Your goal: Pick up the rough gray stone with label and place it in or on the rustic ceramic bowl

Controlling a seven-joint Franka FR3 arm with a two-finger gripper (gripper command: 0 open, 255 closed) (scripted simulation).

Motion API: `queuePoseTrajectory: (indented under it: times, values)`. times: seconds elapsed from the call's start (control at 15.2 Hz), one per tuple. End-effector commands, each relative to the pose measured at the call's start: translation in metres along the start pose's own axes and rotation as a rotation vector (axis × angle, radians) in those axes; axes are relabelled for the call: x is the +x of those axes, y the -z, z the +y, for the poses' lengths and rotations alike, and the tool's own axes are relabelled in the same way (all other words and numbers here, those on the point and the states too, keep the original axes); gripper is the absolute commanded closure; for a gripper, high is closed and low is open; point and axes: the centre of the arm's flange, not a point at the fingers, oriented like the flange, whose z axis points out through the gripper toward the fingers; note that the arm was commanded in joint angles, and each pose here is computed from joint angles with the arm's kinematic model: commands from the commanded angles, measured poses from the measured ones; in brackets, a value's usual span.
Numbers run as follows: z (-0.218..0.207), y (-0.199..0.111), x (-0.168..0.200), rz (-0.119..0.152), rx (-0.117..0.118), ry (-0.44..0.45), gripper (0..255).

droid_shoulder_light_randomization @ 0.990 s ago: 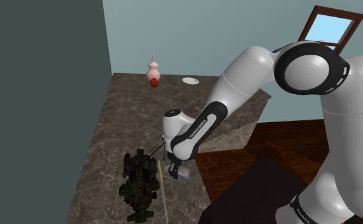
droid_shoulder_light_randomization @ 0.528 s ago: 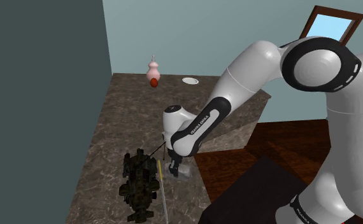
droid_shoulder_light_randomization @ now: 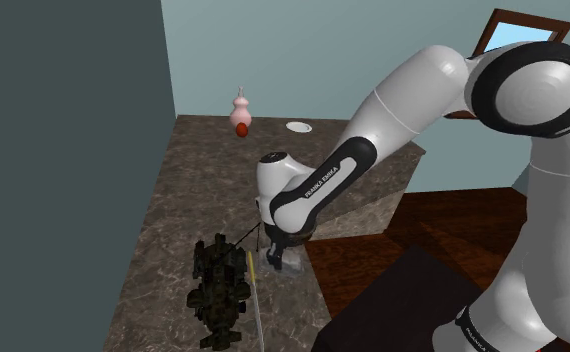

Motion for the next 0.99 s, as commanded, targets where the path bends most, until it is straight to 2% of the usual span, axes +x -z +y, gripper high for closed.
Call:
queuePoseTrajectory:
  times: [0.0,0.92]
  values:
    - [0.001,0.013,-0.001,0.0,0.0,0.0,255]
    - [-0.002,0.085,-0.014,0.0,0.0,0.0,255]
